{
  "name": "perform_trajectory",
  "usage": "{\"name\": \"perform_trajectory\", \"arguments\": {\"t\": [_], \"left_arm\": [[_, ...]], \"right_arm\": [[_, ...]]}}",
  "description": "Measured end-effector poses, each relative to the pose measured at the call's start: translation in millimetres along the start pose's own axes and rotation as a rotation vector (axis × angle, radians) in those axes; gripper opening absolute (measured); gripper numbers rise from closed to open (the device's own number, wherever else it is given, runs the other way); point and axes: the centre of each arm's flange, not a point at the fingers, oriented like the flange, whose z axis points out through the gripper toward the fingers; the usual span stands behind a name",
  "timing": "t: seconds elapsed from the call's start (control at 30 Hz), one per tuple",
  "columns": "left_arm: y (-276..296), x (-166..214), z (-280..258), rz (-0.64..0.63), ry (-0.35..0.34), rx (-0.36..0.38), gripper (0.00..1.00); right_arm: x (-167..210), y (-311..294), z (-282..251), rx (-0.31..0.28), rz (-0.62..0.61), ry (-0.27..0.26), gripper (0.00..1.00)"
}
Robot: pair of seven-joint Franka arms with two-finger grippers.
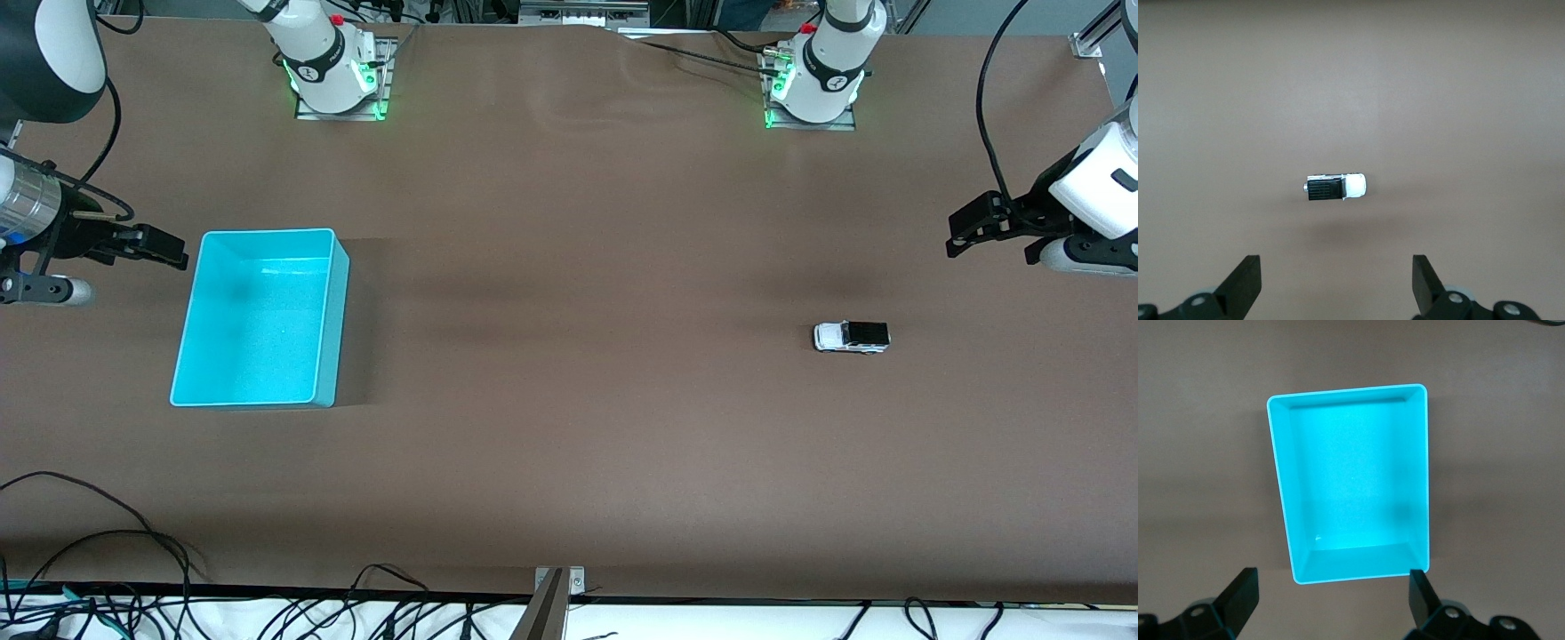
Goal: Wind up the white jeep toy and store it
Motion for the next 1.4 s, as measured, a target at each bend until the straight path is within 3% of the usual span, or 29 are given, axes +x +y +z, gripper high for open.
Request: {"name": "perform_trajectory", "arguments": {"t": [0.77,1.07,1.4], "left_arm": [[-0.4,0.7,4.3,0.001,-0.011,-0.001,1.0],[-0.4,0.5,4.0,0.123,-0.011,-0.018,1.0],[1.8,0.6,3.9,0.135,-0.008,-0.039,1.0]], "right_arm": [[0.0,-0.1,0.0,0.0,0.0,0.0,1.0],[0.0,-0.2,-0.1,0.0,0.0,0.0,1.0],[0.0,-0.3,-0.1,0.0,0.0,0.0,1.0]]}}
